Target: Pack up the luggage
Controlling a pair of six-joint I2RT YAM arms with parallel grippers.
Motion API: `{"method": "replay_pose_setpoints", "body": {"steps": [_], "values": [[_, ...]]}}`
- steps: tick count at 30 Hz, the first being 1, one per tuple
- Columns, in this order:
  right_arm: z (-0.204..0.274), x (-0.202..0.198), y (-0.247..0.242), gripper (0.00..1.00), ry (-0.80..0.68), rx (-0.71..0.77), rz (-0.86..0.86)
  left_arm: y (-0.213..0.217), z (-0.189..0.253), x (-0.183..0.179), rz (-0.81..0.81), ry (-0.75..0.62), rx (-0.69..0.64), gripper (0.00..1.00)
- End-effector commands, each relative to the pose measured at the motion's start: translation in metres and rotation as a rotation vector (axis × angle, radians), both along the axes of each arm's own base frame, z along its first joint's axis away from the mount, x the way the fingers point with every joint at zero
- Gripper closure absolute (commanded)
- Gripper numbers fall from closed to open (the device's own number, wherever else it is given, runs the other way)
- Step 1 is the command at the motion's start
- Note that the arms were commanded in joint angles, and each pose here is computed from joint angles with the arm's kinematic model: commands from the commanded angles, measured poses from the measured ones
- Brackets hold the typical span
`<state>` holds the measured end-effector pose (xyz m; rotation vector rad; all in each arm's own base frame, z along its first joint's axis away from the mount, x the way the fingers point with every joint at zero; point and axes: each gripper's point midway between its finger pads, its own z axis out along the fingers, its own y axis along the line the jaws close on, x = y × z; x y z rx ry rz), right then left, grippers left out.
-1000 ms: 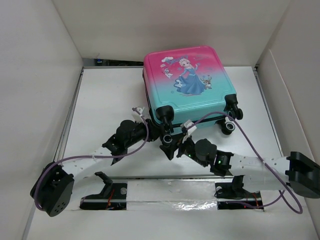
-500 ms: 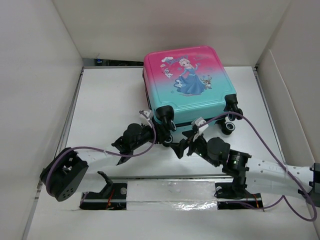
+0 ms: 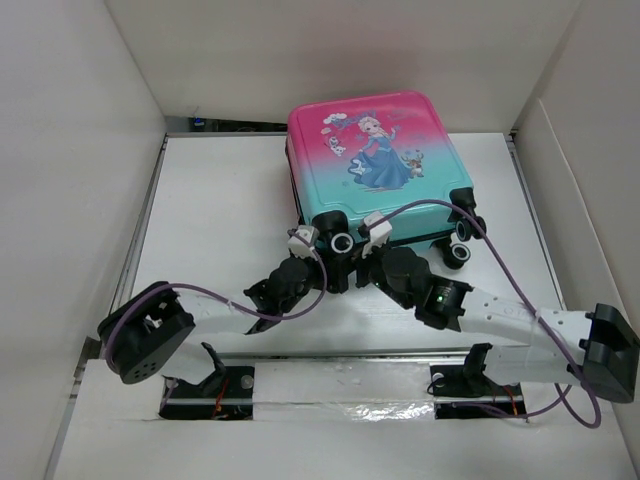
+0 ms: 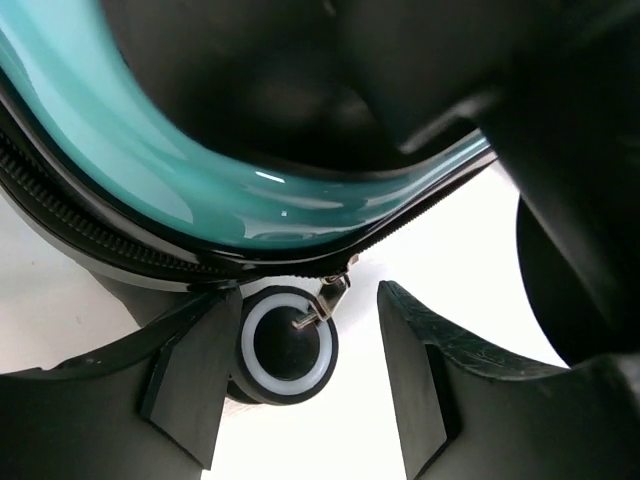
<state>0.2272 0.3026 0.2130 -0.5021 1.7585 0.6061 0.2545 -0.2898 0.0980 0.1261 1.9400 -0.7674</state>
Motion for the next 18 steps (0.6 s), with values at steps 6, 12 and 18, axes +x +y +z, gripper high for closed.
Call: {"method": "replay_pose_setpoints", "body": {"steps": [6,12,18], "values": [[0.029,0.028,0.006,0.06,-0.062,0.027,-0.087,0.003,0.037,0.035,0.192,-0.14,-0.096,0.63],[0.03,0.044,0.008,0.09,-0.067,0.036,-0.113,0.004,0.036,0.043,0.235,-0.154,-0.1,0.76],[0.032,0.059,0.013,0.27,-0.074,0.04,-0.145,0.013,0.042,0.046,0.283,-0.177,-0.128,0.95]]}}
